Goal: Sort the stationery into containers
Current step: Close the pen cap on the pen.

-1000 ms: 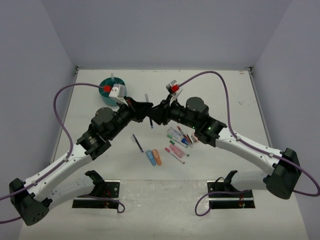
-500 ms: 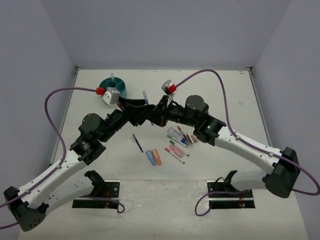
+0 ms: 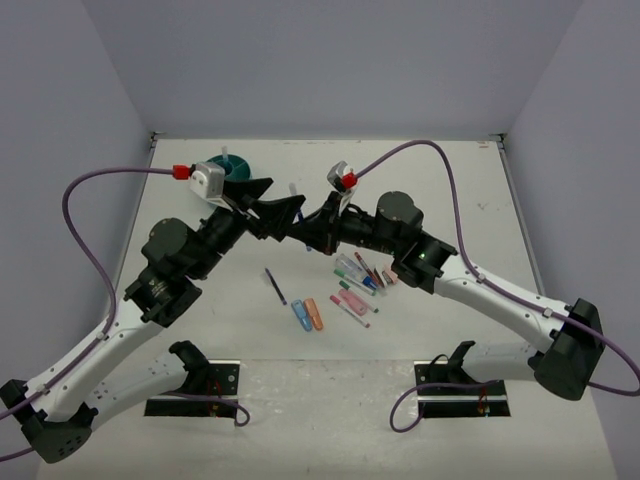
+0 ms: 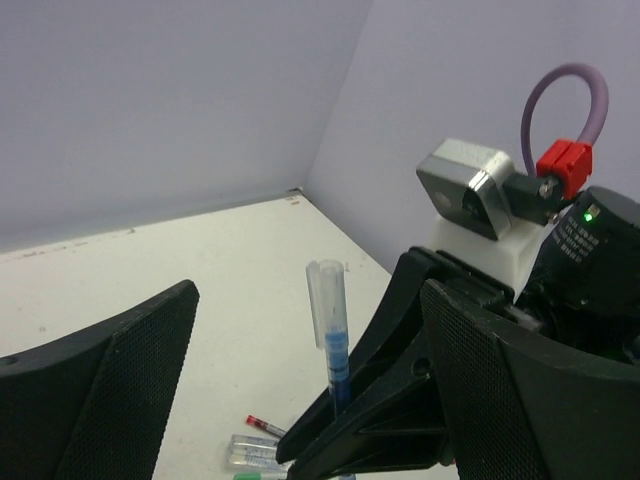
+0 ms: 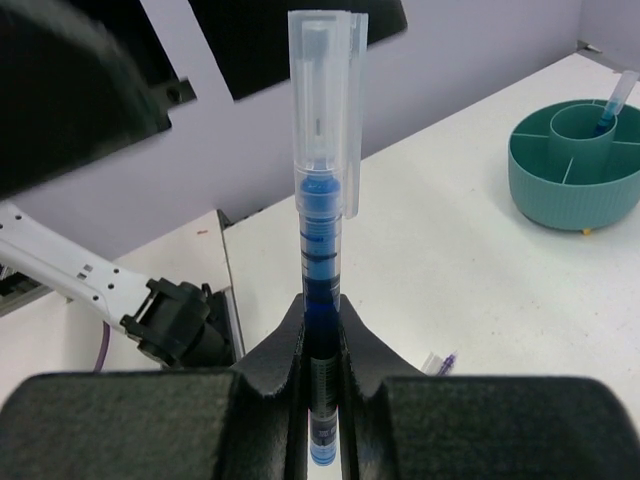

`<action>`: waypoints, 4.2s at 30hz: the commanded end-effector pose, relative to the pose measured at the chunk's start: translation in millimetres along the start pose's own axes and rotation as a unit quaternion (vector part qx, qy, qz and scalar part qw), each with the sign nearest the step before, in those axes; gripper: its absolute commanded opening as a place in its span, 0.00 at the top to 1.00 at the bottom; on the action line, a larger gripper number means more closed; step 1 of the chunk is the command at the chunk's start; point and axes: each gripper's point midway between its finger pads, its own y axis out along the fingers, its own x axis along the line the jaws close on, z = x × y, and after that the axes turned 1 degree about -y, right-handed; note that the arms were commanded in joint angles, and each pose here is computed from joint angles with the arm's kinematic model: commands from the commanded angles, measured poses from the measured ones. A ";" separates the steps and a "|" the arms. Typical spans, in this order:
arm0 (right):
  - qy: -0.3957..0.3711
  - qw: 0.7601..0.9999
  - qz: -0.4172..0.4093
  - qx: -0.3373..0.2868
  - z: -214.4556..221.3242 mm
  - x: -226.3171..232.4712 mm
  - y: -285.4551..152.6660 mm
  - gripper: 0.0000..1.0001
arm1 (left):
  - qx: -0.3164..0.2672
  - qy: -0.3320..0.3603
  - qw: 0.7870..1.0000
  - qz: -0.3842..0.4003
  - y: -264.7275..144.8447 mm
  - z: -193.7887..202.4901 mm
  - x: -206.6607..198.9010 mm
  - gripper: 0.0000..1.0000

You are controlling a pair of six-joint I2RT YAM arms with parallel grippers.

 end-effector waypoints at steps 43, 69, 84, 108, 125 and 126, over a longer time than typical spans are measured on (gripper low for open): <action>-0.092 0.967 -0.238 -0.015 -37.8 98.5 -66.4 1.00 | 0.053 0.075 0.928 0.361 -30.7 -6.5 -123.0 1.00; -0.078 0.976 -0.025 -0.200 -248.3 63.3 -41.2 1.00 | 0.183 -0.077 0.965 0.170 -12.0 124.4 -42.3 1.00; -0.076 0.984 -0.152 -0.062 -104.8 72.0 -36.4 1.00 | 0.136 -0.033 0.977 0.162 -8.4 32.3 -65.9 0.83; -0.067 0.985 -0.156 -0.011 -51.0 64.9 -53.0 1.00 | 0.066 -0.004 0.964 0.258 -3.9 -5.8 -101.2 0.94; -0.072 0.984 -0.166 -0.001 -45.7 61.7 -57.3 1.00 | 0.041 0.013 0.972 0.230 -4.4 -25.8 -95.9 0.43; -0.073 0.983 -0.168 0.001 -44.7 62.2 -58.0 1.00 | 0.037 0.014 0.973 0.227 -4.3 -28.6 -95.5 0.43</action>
